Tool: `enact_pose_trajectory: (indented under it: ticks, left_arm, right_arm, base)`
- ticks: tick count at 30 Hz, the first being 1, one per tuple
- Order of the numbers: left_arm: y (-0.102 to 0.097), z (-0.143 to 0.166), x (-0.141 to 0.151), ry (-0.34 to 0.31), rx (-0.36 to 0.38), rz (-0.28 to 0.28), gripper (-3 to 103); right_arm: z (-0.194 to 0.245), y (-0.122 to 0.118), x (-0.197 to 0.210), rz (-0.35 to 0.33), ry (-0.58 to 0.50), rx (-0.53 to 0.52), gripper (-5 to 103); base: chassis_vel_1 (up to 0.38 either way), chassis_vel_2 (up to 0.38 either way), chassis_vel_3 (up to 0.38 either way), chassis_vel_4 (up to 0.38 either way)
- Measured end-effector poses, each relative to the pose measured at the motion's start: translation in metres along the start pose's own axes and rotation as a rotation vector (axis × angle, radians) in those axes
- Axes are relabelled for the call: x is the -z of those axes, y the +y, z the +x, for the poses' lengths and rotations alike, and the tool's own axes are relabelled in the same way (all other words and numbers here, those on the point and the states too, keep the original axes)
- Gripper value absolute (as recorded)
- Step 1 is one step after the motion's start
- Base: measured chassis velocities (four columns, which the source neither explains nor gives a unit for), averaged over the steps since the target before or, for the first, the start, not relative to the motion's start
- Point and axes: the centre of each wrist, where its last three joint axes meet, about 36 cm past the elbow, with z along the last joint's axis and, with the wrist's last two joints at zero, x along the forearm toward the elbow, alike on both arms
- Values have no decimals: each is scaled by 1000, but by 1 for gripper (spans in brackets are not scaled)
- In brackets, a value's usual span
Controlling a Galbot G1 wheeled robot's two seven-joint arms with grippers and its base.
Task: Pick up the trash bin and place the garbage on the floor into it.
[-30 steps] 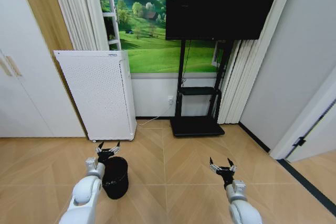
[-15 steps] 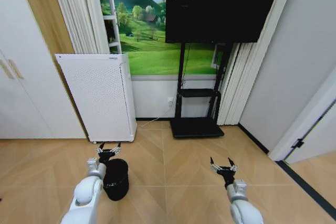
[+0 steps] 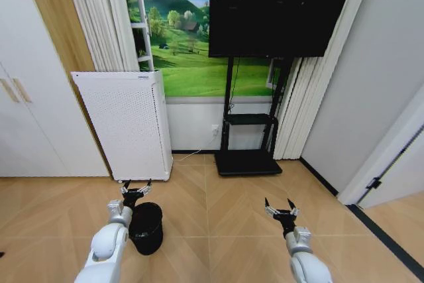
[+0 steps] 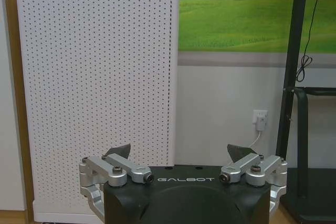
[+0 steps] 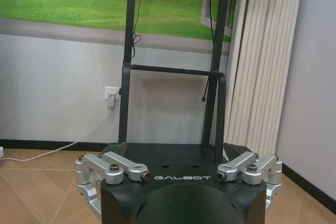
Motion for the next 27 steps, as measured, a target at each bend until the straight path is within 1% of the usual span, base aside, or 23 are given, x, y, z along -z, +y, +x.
enact_pose_trajectory:
  ticks: [27]
  left_arm:
    - [-7, 1, -3, 5, -2, 16, 100]
  right_arm:
    - [-5, -9, -1, 6, 3, 6, 100]
  base:
    - [0, 0, 0, 0]
